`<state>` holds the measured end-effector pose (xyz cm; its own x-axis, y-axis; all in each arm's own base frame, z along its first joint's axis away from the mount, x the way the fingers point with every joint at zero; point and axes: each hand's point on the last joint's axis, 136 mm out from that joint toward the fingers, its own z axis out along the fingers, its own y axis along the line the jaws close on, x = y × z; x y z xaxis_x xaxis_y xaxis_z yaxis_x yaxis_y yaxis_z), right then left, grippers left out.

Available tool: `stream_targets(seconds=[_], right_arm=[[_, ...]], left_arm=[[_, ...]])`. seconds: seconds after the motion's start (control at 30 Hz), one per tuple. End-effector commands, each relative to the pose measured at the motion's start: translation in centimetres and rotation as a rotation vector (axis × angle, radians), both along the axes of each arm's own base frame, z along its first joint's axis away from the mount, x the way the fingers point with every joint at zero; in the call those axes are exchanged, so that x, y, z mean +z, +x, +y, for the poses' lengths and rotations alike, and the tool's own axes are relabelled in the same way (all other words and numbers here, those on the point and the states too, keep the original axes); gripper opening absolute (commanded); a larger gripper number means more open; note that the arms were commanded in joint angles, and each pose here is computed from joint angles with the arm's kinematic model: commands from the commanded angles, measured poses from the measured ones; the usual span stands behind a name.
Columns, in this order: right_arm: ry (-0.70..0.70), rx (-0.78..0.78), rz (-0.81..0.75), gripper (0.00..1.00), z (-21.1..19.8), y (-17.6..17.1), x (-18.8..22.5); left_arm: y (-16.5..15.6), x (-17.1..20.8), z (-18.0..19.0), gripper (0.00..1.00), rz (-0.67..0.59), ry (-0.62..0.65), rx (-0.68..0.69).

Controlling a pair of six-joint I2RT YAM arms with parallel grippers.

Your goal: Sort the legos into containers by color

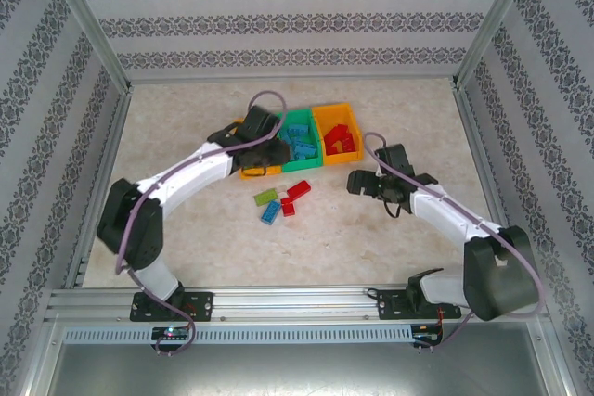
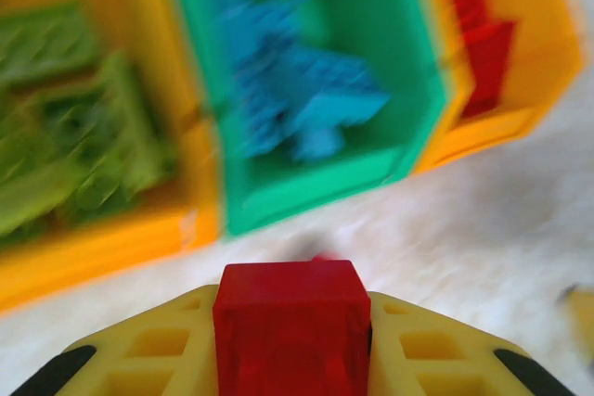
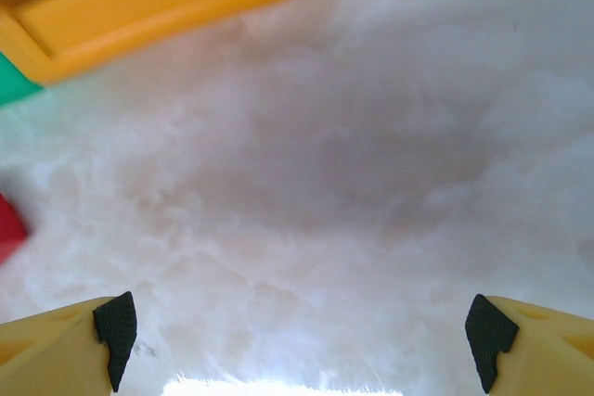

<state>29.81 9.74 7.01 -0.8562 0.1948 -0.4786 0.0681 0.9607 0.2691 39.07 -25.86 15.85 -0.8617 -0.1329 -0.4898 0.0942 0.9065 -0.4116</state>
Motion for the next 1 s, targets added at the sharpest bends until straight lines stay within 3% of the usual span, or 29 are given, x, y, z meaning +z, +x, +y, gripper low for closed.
stream_targets(seconds=[0.0,0.23,0.5,0.7,0.97], right_arm=[[0.004,0.003,-0.058,0.95,0.5,-1.0,0.2],[-0.026,0.066,-0.094,0.95,1.6,-4.3,-0.5],[0.018,0.051,-0.115,0.96,2.2,-5.5,0.1],[-0.001,0.15,-0.13,0.96,4.0,-6.5,0.2],[-0.034,0.314,-0.15,0.96,8.4,-6.7,0.7]], left_arm=[[2.4,2.1,-4.5,0.26,-0.041,-0.079,-0.134],[8.1,3.2,-10.1,0.27,-0.053,-0.176,-0.193],[12.2,0.0,-13.4,0.31,0.012,-0.236,-0.157],[12.6,-1.9,-13.4,0.5,0.044,-0.229,-0.128],[11.9,1.3,-12.4,0.77,-0.024,-0.194,-0.146]])
